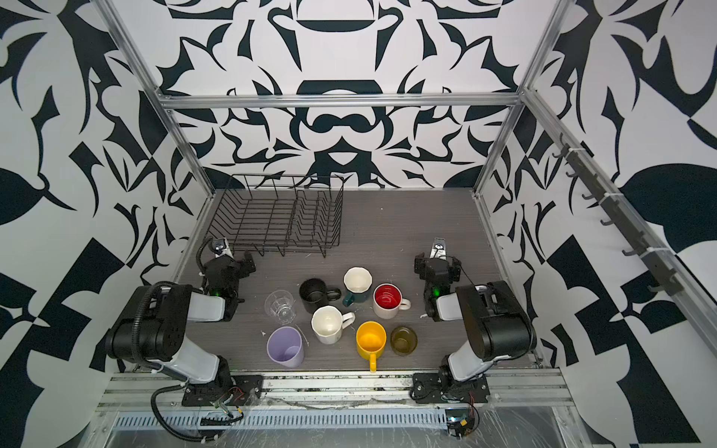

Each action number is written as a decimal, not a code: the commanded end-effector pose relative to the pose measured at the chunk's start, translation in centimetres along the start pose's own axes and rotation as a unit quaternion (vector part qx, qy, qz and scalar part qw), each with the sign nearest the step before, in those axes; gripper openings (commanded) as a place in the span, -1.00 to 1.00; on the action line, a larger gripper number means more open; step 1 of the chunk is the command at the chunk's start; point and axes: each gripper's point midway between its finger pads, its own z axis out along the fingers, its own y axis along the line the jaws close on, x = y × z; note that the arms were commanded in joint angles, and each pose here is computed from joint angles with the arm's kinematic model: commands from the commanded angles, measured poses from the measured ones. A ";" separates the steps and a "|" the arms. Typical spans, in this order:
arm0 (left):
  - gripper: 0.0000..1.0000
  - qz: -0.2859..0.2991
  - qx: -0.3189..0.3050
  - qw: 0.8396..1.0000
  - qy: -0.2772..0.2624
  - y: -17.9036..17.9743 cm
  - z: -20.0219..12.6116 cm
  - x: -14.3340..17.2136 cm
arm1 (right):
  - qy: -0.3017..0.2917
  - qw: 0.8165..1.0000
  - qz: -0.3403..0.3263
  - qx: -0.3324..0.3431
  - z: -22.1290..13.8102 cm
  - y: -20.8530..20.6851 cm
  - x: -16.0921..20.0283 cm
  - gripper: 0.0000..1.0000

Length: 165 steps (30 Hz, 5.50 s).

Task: Load cups into a dish rack
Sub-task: Pick up the cup from the center of the table.

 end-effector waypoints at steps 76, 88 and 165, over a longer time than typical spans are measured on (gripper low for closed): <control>0.99 -0.113 0.096 0.989 0.011 -2.8 -8.5 -21.7 | 0.376 0.900 -0.038 -0.219 -17.6 6.7 -2.3 0.31; 1.00 -0.148 0.154 0.974 0.073 -5.3 -8.7 -22.0 | 0.399 0.892 -0.080 -0.197 -17.4 8.8 0.6 0.12; 0.97 -0.236 0.644 0.726 0.051 -17.9 -17.0 -27.1 | 0.156 0.810 0.221 -0.521 -17.1 16.9 -27.7 -1.00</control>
